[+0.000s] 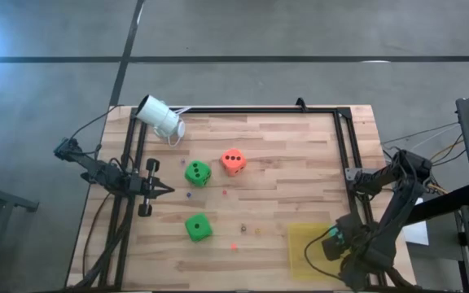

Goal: Pick & Place Dice
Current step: Put the large blue die into the yellow bin

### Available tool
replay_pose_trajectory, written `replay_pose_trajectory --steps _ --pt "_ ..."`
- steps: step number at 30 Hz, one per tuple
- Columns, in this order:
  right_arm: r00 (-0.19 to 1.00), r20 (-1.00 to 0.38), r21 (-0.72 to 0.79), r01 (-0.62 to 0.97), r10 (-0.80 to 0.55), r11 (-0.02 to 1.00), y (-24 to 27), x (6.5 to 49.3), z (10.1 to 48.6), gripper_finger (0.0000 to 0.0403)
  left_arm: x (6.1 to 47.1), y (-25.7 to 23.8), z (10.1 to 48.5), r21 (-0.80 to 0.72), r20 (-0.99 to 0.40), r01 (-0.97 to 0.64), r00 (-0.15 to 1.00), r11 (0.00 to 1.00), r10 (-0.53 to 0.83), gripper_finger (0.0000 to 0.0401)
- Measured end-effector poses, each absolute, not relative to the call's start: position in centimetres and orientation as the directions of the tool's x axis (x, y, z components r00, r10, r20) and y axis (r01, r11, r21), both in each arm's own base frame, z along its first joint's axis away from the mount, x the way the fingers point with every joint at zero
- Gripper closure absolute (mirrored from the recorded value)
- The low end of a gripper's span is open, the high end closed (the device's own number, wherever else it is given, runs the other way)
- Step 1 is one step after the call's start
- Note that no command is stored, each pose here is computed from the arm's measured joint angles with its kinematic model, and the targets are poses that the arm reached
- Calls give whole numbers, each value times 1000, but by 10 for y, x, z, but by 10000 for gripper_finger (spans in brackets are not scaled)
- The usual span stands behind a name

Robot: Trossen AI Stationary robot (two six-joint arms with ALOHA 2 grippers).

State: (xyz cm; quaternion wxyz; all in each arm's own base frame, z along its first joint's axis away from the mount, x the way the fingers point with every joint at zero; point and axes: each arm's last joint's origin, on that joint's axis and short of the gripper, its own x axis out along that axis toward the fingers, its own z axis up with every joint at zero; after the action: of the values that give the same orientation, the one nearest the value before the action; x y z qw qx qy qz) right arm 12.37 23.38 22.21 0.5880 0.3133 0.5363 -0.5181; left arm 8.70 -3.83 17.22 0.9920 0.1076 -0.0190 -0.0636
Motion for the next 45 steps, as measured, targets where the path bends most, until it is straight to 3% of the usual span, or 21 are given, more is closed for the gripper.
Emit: replay_pose_trajectory --steps 39,45 --pt "-121 -974 -170 950 -193 262 243 127 226 119 87 -38 172 218 19 124 991 968 -131 395" --pt "-129 -961 -192 947 -244 257 238 125 225 117 87 -38 172 218 19 124 991 968 -131 395"
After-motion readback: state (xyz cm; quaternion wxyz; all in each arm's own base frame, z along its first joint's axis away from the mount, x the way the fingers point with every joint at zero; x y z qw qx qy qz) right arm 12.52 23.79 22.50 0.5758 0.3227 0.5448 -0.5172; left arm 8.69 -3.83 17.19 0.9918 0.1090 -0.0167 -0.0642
